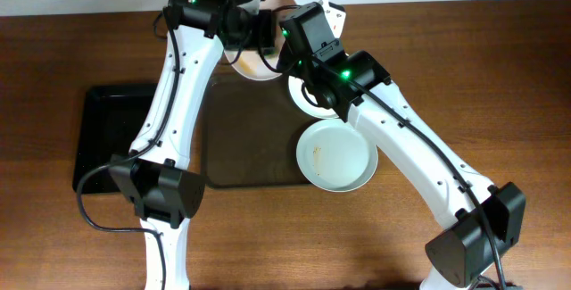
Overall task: Clean dirty plates on tray and stack at the side
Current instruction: 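Pull the sponge back left and carry the plate rightward with the right gripper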
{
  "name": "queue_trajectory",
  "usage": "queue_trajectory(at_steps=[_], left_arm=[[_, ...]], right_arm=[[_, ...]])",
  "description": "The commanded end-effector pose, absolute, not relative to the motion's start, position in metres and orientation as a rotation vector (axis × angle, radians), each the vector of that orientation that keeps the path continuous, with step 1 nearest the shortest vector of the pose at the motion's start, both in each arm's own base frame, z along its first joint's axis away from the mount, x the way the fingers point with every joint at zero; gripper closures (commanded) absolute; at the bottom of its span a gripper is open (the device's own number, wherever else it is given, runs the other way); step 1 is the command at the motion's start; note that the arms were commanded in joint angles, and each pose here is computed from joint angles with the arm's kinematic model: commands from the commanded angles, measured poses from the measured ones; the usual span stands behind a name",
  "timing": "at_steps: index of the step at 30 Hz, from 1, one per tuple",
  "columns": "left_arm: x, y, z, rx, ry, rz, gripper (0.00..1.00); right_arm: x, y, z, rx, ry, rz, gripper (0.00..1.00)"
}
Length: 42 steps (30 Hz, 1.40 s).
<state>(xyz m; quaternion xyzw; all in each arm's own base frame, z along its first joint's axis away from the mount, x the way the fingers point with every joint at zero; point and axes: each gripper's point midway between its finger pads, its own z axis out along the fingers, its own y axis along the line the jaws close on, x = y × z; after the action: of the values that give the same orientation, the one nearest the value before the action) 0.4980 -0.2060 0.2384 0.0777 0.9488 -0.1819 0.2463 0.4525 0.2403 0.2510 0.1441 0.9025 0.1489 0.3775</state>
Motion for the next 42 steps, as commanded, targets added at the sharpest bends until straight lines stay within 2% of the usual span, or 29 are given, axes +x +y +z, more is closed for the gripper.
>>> queue_trajectory(at_steps=[1, 7, 14, 18, 21, 26, 32, 39, 42], left_arm=[[0.514, -0.210, 0.249, 0.215, 2.514, -0.547, 0.99], [0.537, -0.156, 0.246, 0.072, 2.492, -0.294, 0.99], [0.498, -0.132, 0.219, 0.037, 2.695, -0.192, 0.99], [0.476, -0.147, 0.212, 0.078, 2.781, -0.290, 0.99], [0.467, -0.173, 0.217, 0.173, 2.786, -0.493, 0.99], [0.468, -0.187, 0.238, 0.226, 2.711, -0.720, 0.99], [0.495, -0.136, 0.291, 0.120, 2.520, -0.848, 0.99], [0.509, -0.085, 0.287, -0.008, 2.515, -0.740, 0.99], [0.511, -0.084, 0.281, -0.015, 2.529, -0.705, 0.99]], right_arm=[[0.448, 0.243, 0.274, 0.352, 2.278, 0.441, 0.96], [0.447, 0.242, 0.272, 0.352, 2.286, 0.433, 0.96], [0.449, 0.243, 0.275, 0.342, 2.271, 0.440, 0.96], [0.450, 0.243, 0.276, 0.340, 2.268, 0.442, 0.96], [0.450, 0.243, 0.276, 0.308, 2.271, 0.427, 0.96], [0.444, 0.238, 0.268, 0.253, 2.311, 0.359, 0.96], [0.434, 0.210, 0.253, 0.121, 2.367, 0.103, 0.96], [0.426, 0.170, 0.253, 0.074, 2.341, -0.251, 0.96], [0.420, 0.170, 0.263, 0.064, 2.272, -0.369, 0.96]])
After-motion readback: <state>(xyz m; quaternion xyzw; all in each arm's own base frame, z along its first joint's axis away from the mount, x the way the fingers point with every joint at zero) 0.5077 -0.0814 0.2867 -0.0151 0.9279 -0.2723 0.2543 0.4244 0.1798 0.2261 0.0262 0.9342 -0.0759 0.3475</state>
